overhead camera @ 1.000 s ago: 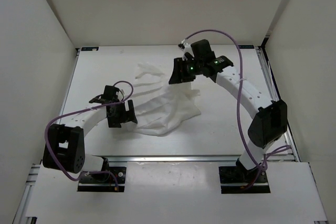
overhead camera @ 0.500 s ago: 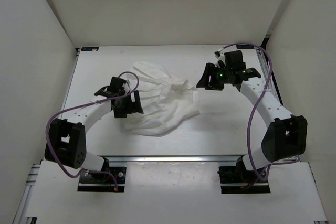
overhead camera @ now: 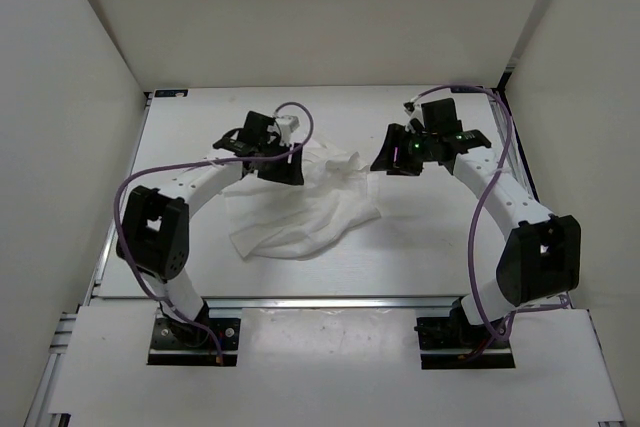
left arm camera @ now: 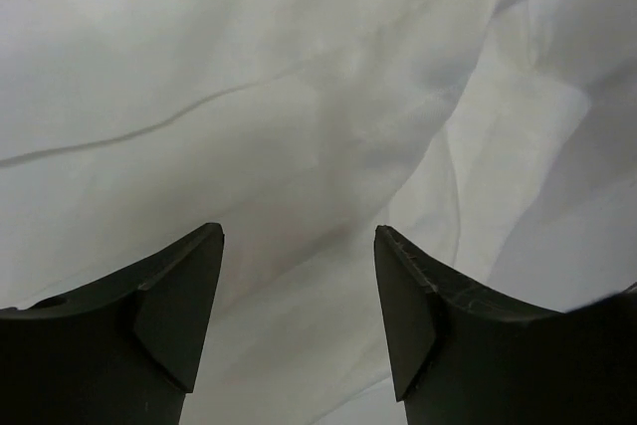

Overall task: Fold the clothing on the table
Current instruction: Flatten the skirt out

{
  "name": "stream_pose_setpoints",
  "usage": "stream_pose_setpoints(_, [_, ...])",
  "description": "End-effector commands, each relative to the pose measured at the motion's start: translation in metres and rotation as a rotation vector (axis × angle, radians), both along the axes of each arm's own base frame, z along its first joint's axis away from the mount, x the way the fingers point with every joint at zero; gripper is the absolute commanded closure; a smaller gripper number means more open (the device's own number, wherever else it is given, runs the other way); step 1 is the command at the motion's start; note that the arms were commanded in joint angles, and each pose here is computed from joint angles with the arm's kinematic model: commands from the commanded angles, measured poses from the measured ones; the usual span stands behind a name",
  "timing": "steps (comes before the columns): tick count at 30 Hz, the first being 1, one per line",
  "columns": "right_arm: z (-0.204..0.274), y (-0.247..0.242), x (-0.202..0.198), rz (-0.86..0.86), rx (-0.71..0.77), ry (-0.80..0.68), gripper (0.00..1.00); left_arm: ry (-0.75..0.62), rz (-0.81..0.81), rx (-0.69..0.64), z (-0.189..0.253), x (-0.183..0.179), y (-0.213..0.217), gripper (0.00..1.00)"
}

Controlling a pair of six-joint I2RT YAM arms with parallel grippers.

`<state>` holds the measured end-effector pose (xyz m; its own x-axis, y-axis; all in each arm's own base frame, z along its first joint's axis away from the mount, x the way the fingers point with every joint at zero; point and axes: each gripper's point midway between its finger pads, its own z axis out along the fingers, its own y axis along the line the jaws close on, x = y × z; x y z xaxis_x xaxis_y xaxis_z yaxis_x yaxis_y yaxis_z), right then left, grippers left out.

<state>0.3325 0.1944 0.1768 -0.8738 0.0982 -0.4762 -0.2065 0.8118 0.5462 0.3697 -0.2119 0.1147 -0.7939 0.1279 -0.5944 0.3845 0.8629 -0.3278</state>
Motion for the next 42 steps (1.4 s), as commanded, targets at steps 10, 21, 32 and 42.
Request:
stream_pose_setpoints(10, [0.001,-0.001,-0.002,0.008,0.042,0.015,0.42,-0.104,-0.272,0.163,-0.015,-0.028,-0.049,0.33])
stream_pose_setpoints(21, [-0.002,0.003,-0.003,0.031,0.057,0.039,0.43,-0.125,-0.211,0.174,-0.022,-0.008,-0.052,0.53])
stream_pose_setpoints(32, [-0.010,0.002,-0.004,0.030,0.067,0.066,0.43,-0.107,-0.220,0.114,-0.005,-0.022,-0.047,0.38])
stream_pose_setpoints(42, [-0.003,0.004,-0.004,0.032,0.083,0.062,0.43,-0.089,-0.222,0.171,-0.034,-0.028,-0.045,0.40])
